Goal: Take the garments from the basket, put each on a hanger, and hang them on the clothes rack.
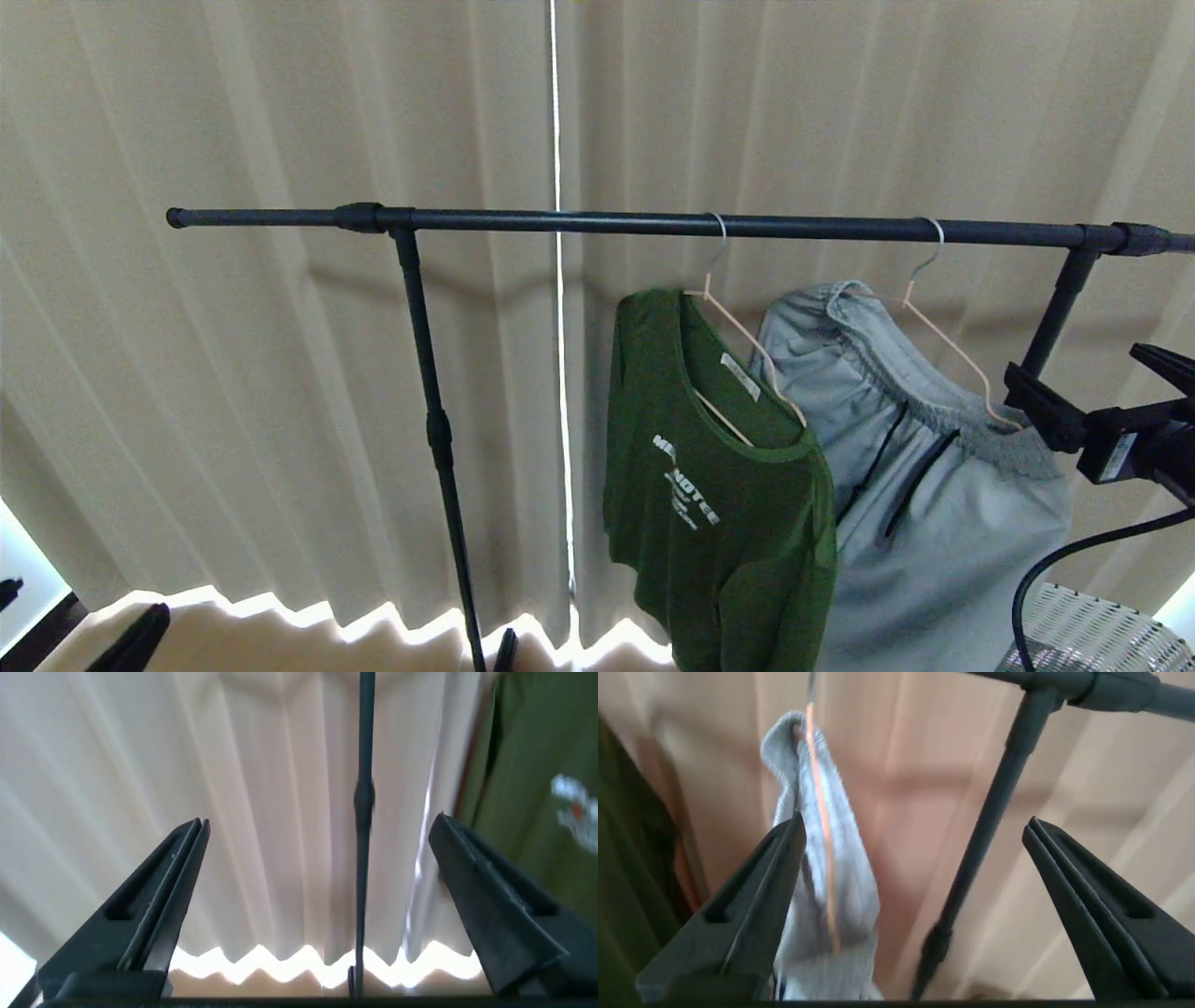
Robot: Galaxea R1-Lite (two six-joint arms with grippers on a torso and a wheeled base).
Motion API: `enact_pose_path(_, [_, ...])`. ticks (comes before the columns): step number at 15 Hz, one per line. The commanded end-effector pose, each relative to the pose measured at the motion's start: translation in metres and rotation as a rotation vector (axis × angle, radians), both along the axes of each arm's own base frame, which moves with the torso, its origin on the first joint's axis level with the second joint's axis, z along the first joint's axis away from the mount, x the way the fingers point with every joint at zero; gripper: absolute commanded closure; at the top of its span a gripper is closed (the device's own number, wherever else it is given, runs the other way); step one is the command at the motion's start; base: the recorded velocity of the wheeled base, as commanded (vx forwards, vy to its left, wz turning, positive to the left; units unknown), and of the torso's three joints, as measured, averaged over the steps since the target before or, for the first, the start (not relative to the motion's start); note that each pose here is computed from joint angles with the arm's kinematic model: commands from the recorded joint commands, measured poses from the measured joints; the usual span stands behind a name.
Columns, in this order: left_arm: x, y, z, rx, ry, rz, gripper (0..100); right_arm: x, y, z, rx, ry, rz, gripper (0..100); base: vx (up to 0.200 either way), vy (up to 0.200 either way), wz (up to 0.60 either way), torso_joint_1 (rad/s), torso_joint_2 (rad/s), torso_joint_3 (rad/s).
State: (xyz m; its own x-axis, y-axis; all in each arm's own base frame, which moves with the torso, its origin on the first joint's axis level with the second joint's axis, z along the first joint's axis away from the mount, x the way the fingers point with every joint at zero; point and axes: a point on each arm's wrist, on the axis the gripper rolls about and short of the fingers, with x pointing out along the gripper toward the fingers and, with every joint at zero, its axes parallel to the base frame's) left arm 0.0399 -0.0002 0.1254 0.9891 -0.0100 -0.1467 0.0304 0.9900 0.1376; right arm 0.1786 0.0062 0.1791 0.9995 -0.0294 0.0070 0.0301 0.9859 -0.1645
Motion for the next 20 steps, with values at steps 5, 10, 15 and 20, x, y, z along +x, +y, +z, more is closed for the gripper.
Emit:
enact_pose_path(5, [-0.058,-0.002,-0.041,-0.056,-0.086,0.094,0,-0.015,-0.001,-0.004,-0.043,-0.001,0.012,0,0.000,0.000,0.00,0.000,0.00,0.000])
enact_pose_path(10, [-0.056,-0.001,-0.047,-0.141,-0.072,0.106,0,-0.031,0.000,-0.002,-0.066,-0.036,0.064,0,0.000,0.000,0.00,0.000,0.00,0.000])
enact_pose_path(15, [-0.056,-0.001,-0.047,-0.146,-0.073,0.110,0,-0.050,0.000,-0.009,-0.069,-0.049,0.110,0,0.000,0.000,0.00,0.000,0.00,0.000])
enact_pose_path(20, [-0.056,-0.001,-0.047,-0.146,-0.074,0.110,0,-0.078,0.002,-0.036,-0.096,0.028,0.164,0,0.000,0.000,0.00,0.000,0.00,0.000])
